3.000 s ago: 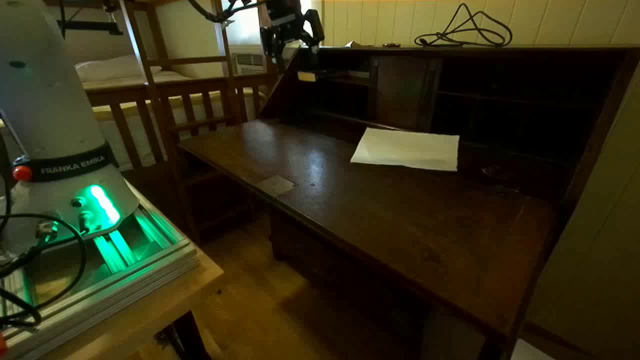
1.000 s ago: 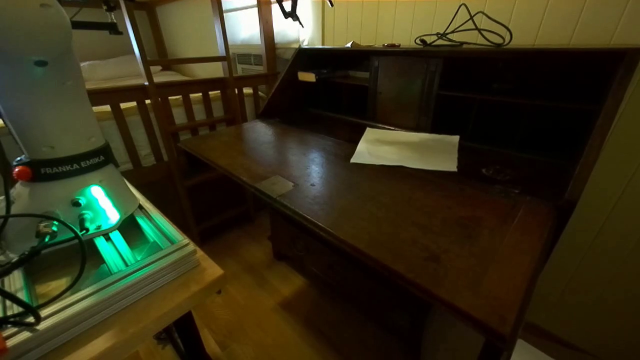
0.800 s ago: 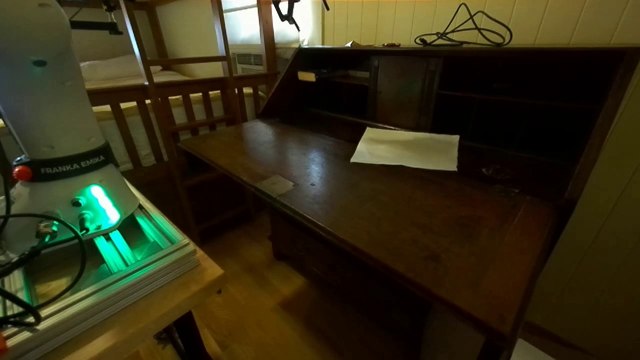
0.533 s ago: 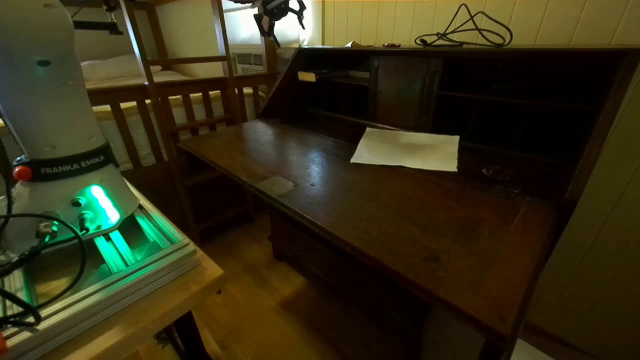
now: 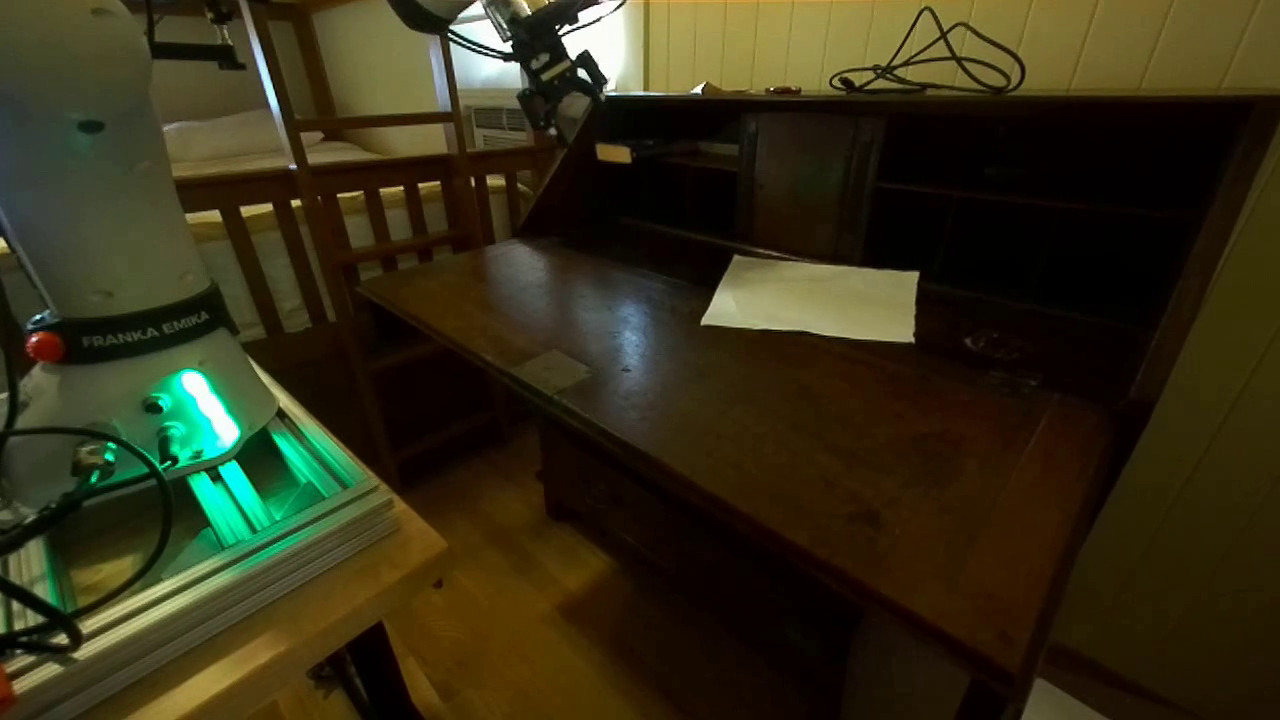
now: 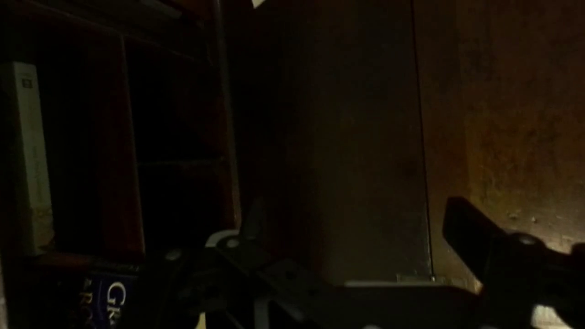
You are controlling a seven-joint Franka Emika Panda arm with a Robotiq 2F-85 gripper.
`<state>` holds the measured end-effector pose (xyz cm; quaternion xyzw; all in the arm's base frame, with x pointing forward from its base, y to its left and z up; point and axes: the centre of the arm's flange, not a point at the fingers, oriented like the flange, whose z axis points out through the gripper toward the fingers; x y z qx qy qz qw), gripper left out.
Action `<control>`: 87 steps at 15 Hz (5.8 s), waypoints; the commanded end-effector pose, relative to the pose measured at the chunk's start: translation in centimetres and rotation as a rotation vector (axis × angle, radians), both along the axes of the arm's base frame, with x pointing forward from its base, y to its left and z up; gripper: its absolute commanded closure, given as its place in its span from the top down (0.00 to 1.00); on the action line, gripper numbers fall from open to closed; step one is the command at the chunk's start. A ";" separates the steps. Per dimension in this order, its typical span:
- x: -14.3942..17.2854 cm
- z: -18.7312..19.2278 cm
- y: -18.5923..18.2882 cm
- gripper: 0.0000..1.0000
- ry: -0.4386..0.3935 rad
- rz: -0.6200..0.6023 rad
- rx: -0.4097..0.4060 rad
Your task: Take the book on the shelf and place it on the top
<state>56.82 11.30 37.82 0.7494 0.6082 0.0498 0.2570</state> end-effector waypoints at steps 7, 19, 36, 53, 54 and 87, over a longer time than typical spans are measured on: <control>3.2 -2.7 1.0 1.00 0.062 0.037 -0.201; 1.7 -5.4 9.0 1.00 -0.329 -0.032 -0.214; 1.2 -8.6 10.7 1.00 -0.517 0.021 -0.378; 0.0 -13.6 7.1 1.00 -0.802 0.050 -0.178; 0.2 -13.7 6.8 1.00 -0.792 0.047 -0.172; 12.4 -17.0 9.7 0.38 -0.914 0.119 -0.133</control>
